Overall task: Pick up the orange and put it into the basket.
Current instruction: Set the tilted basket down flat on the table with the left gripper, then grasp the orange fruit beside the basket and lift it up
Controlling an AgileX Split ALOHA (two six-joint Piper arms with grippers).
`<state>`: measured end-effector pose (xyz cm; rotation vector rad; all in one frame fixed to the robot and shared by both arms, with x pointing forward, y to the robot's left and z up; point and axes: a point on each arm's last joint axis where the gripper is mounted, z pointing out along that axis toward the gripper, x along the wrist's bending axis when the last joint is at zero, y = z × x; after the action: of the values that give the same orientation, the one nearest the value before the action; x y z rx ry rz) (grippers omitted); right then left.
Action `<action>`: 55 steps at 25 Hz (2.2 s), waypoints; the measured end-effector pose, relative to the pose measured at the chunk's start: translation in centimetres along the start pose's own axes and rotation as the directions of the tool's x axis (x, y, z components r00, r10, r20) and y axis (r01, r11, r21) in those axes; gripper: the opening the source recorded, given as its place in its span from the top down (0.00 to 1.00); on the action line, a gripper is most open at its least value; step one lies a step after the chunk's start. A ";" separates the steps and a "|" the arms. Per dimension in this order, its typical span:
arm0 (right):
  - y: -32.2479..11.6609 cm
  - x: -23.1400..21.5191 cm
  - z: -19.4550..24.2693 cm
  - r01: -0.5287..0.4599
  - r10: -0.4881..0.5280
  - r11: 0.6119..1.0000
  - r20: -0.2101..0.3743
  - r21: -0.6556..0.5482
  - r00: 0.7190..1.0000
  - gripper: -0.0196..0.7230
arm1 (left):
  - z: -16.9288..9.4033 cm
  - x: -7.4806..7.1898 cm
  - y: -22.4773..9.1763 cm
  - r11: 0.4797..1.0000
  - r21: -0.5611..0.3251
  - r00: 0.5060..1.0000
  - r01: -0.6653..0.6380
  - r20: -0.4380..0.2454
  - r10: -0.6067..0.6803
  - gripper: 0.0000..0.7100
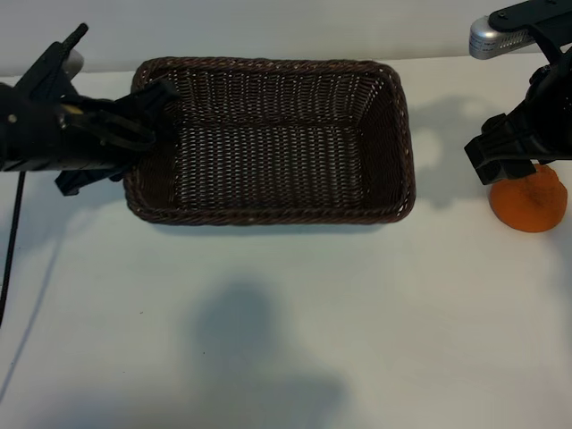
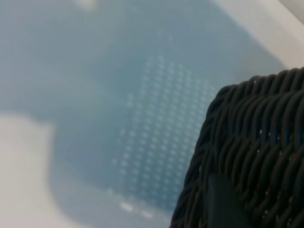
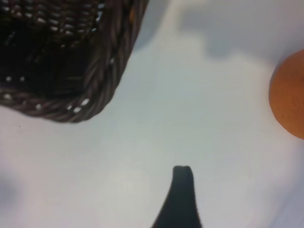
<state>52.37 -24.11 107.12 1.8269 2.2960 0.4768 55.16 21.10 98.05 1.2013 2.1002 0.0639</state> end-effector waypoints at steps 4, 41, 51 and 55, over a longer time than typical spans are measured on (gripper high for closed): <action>0.1 0.0 0.0 0.000 0.000 1.000 0.001 -0.006 1.000 0.17 | 1.3 -1.1 -0.1 1.000 0.020 1.000 -0.009 0.010 0.009 0.48; 0.1 0.0 0.0 0.000 0.000 1.000 0.001 -0.007 1.000 0.17 | 7.0 -1.2 -2.7 0.985 0.165 0.997 -0.039 -0.054 0.048 0.01; 0.1 0.0 0.0 0.000 0.000 1.000 0.001 -0.007 1.000 0.17 | 6.2 -1.5 -2.9 0.975 0.206 0.994 -0.085 -0.044 0.096 0.02; 0.1 0.0 0.0 0.000 0.000 1.000 0.001 -0.007 1.000 0.17 | 5.2 -2.0 -2.6 0.973 0.203 0.993 -0.107 -0.024 0.114 0.03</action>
<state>52.43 -24.11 107.14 1.8236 2.2901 0.4832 56.98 16.63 94.27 1.4462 2.1078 -0.0794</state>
